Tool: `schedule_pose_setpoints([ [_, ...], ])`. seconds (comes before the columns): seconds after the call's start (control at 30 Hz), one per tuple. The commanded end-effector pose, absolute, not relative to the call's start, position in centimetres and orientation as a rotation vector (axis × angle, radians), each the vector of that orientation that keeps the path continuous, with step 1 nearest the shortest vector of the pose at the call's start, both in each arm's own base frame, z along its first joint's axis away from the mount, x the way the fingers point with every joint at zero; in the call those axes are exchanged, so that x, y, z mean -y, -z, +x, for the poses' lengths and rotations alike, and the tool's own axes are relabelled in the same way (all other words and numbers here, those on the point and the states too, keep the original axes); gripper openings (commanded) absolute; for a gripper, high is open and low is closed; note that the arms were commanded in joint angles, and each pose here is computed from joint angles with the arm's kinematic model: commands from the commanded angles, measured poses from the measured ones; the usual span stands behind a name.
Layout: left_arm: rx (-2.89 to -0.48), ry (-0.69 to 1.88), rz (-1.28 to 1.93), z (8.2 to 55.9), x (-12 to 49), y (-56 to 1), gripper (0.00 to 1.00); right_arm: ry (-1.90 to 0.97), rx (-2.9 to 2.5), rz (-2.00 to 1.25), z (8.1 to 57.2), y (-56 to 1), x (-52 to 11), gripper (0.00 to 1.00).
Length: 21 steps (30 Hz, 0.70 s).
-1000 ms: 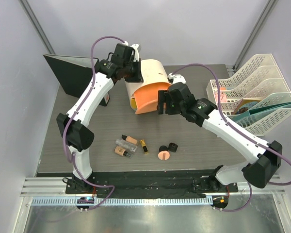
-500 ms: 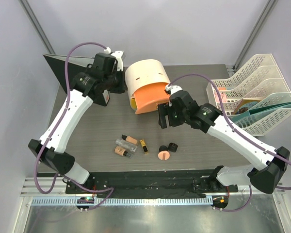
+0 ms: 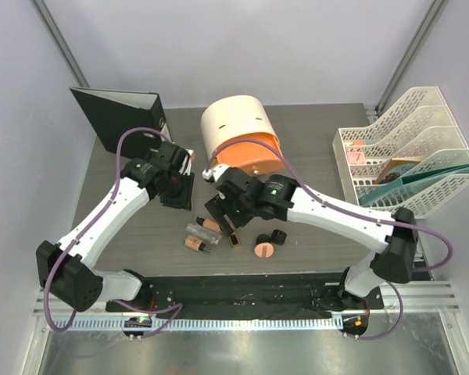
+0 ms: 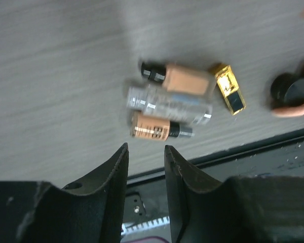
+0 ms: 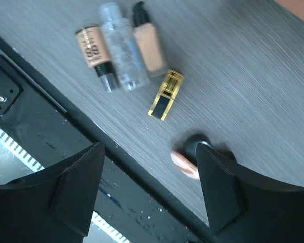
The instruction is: Organize the makeup
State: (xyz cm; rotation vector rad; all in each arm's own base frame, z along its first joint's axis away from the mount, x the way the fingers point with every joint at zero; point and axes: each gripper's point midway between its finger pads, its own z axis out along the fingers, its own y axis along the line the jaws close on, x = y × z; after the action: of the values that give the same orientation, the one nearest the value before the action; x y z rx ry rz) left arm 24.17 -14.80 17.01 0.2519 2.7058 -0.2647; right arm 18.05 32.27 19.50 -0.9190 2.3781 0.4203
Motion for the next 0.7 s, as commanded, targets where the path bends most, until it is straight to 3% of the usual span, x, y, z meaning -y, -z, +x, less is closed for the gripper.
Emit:
schedule_pose_setpoints([
  [0.0, -2.702, 0.337, 0.185, 22.0, 14.5, -17.2, 0.35, -0.424, -2.319, -1.025, 18.2, -19.9, -35.3, 0.77],
  [0.13, -2.744, 0.399, 0.248, 19.6, 14.4, -15.4, 0.37, -0.489, -2.272, -0.969, 18.6, -21.6, -36.3, 0.79],
  [0.23, -2.699, 0.487, 0.371, 19.1, 15.3, -16.0, 0.57, -0.491, -2.234, -0.932, 19.0, -23.2, -35.9, 0.81],
  [0.33, -2.661, 0.471, 0.450, 19.9, 15.5, -16.6, 0.64, -0.481, -2.204, -0.891, 19.3, -24.8, -35.2, 0.84],
  [0.67, -2.567, 0.254, 0.607, 23.5, 14.9, -17.6, 0.67, -0.480, -2.086, -0.580, 22.5, -33.1, -30.7, 0.93],
])
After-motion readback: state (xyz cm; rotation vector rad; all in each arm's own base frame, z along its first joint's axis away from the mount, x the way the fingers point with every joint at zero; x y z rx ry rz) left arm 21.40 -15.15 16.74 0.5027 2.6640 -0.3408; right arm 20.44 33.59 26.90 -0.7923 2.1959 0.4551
